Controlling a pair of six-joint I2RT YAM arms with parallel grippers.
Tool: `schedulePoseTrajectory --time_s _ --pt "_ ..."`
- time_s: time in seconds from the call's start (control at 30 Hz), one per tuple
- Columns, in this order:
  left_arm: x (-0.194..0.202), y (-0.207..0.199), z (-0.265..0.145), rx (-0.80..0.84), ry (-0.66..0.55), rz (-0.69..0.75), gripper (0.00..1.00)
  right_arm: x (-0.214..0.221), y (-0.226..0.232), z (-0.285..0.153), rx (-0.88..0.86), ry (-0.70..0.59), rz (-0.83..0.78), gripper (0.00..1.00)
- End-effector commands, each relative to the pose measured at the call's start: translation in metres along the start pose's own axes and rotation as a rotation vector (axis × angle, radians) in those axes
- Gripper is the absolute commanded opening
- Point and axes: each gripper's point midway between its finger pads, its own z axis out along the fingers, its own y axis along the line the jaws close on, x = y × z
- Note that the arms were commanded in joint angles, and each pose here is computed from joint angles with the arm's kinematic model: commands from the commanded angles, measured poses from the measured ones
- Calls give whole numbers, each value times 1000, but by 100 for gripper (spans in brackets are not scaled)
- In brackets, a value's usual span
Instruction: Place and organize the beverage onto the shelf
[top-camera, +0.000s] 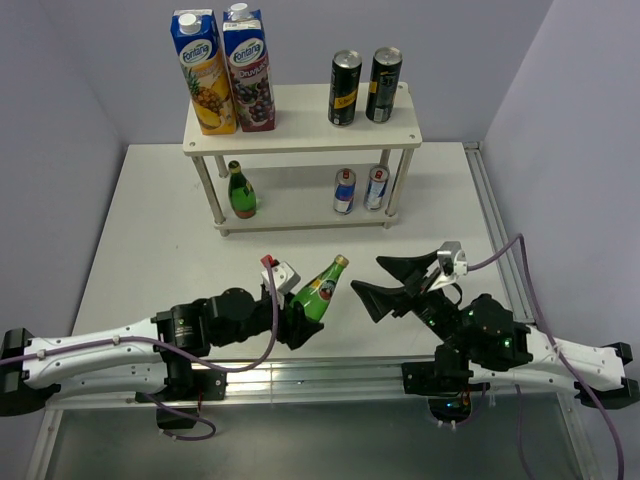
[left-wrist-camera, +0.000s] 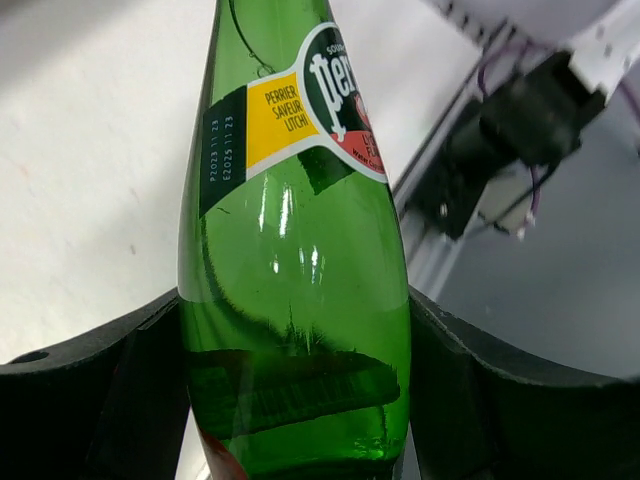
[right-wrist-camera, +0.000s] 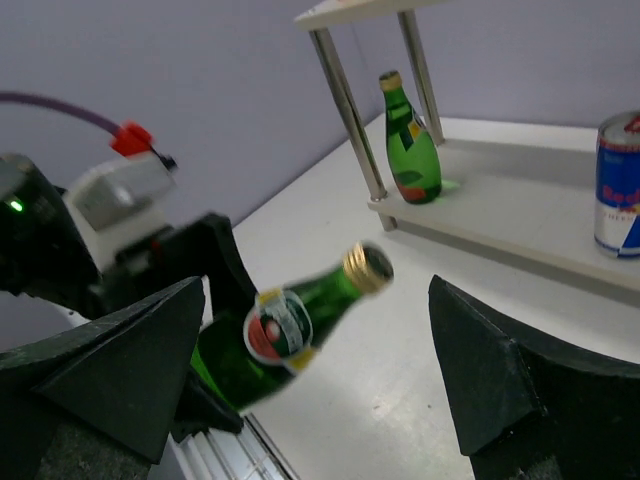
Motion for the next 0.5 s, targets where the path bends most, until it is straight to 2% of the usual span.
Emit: schedulePoseTrajectory --time_s 0.0,0.23,0.47 --pt "-57 -43 -21 207 -197 -115 0 -35 16 2 -66 -64 -56 100" --pt "-57 -48 -10 218 -193 -105 0 -37 18 7 -51 -76 -27 100" --pt "-69 -58 -5 250 -222 -110 0 -5 2 25 85 -26 50 100"
